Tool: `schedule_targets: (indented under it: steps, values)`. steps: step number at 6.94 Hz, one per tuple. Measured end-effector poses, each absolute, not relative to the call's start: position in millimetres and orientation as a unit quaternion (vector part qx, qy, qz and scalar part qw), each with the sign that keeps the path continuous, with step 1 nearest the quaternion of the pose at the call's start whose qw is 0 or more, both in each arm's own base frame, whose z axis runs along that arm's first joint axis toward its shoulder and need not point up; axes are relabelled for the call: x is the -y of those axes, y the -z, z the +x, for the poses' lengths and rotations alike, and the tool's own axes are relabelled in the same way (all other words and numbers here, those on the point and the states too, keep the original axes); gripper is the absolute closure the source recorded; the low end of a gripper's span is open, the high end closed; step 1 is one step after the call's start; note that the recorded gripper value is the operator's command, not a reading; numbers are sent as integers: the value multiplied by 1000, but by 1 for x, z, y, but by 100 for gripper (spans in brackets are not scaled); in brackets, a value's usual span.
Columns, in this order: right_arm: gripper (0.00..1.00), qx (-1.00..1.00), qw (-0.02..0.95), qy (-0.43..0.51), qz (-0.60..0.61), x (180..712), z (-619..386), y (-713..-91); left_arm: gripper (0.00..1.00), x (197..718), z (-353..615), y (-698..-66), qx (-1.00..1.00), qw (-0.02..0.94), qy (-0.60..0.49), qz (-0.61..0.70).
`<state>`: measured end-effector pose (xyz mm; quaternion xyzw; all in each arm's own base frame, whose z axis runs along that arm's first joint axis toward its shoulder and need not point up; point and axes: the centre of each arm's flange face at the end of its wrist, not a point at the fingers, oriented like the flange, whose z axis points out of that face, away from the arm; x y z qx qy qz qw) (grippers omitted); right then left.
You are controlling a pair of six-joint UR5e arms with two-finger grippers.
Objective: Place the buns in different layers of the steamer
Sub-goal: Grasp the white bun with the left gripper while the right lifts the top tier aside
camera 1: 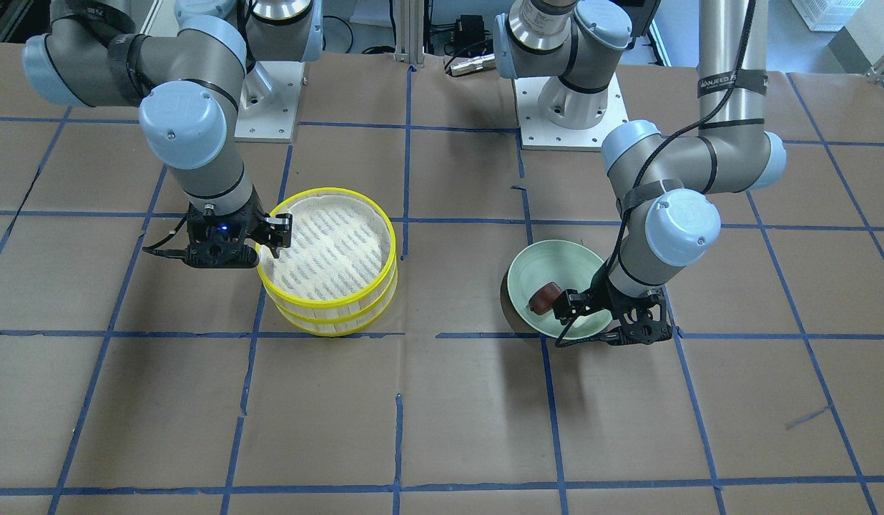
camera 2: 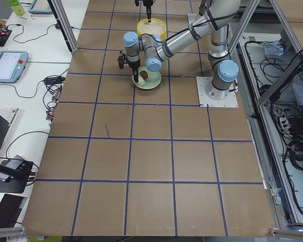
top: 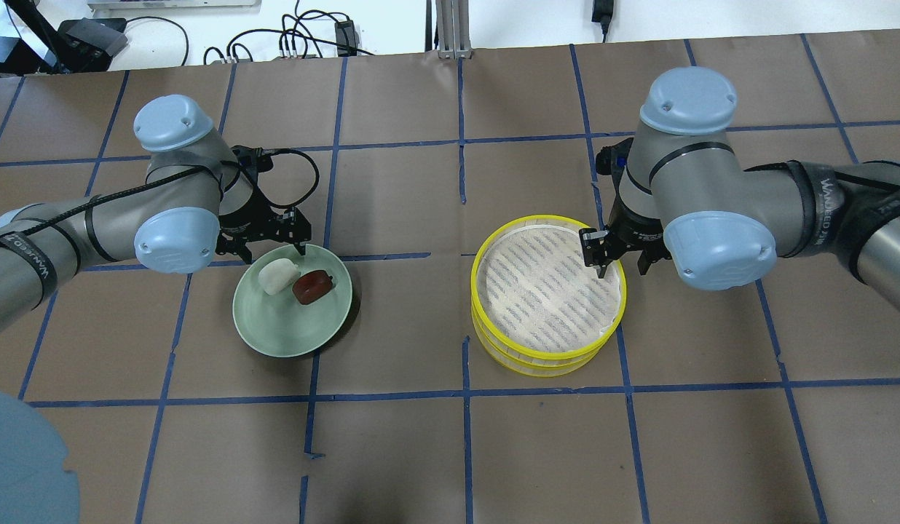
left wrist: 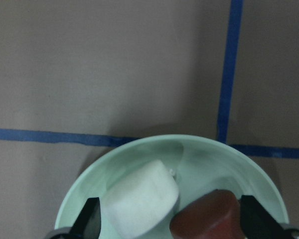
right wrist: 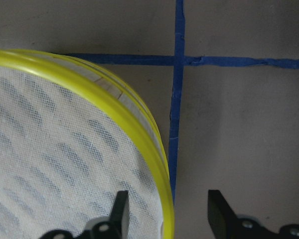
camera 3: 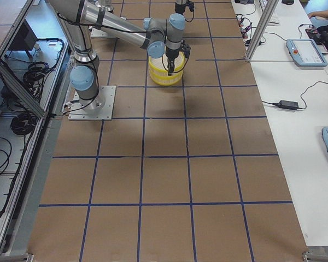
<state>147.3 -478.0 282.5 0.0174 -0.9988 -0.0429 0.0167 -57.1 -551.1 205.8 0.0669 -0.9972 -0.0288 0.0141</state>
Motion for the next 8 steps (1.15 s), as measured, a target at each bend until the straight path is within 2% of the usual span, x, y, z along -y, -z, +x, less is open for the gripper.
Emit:
schedule_targets:
  steps: [1,3,4,5,6,7,8]
  values:
    - [84,999,16,46,14,478,144,-282,17,551,-49,-202,996,14,32,79]
    - [84,999,15,49,10,479,140,-281,20,551,-45,-200,994,15,35,104]
    - [84,999,15,49,10,479,140,-282,26,550,-45,-201,993,17,34,112]
    - [84,999,16,48,11,479,140,-282,35,550,-45,-201,993,18,34,116]
    - [84,999,16,46,11,480,139,-284,49,549,-45,-202,992,19,35,117]
    - [86,999,17,41,10,484,134,-289,57,548,-46,-201,992,20,39,117]
    - [87,999,16,40,4,492,116,-298,75,546,-48,-200,992,25,45,116]
